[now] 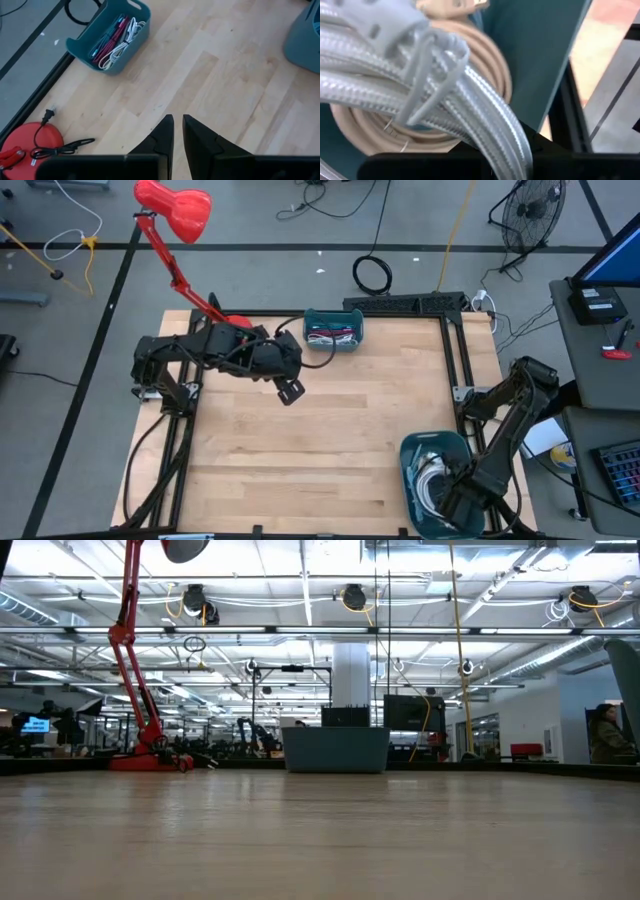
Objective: Pick & Place USB Port
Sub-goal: Put the white HDMI cable into the bottom blue bin
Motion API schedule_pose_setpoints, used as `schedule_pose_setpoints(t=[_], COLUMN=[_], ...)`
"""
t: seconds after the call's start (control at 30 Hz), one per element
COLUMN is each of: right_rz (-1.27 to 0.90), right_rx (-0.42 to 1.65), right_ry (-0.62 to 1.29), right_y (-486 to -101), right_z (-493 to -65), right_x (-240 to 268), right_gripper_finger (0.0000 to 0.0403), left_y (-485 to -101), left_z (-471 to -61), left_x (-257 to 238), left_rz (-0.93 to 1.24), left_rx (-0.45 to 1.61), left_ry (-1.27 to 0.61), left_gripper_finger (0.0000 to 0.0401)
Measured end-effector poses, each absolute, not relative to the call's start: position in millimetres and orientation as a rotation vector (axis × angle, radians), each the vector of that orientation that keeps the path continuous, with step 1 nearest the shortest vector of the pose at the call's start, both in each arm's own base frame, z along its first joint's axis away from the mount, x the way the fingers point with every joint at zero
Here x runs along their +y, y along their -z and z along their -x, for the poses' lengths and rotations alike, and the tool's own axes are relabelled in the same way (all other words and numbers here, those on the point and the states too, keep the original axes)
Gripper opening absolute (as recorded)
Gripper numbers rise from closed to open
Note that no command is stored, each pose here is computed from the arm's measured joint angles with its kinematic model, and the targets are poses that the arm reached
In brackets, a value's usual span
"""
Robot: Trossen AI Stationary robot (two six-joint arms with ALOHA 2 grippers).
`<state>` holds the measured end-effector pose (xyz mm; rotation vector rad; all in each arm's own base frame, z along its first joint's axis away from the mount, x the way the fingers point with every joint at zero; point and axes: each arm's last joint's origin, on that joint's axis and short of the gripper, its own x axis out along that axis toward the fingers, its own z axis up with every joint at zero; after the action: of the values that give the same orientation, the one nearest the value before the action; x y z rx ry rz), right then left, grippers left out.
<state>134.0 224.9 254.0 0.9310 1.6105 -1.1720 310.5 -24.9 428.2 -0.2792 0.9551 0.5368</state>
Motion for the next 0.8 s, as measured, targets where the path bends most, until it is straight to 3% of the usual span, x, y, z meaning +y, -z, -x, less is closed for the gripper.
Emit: schedule_pose_setpoints(t=[0.8], right_rz=[-0.888], right_rx=[1.728], right_ry=[1.179], right_y=[-231.5], right_z=[-127.0], right_x=[223.5], right_gripper_finger=[0.0026], left_y=[-428.2], left_z=[-310.4], left_x=[-25.3], left_rz=[0.285], left_rx=[0.954], left_ry=[-0.539], left_gripper_finger=[0.0042])
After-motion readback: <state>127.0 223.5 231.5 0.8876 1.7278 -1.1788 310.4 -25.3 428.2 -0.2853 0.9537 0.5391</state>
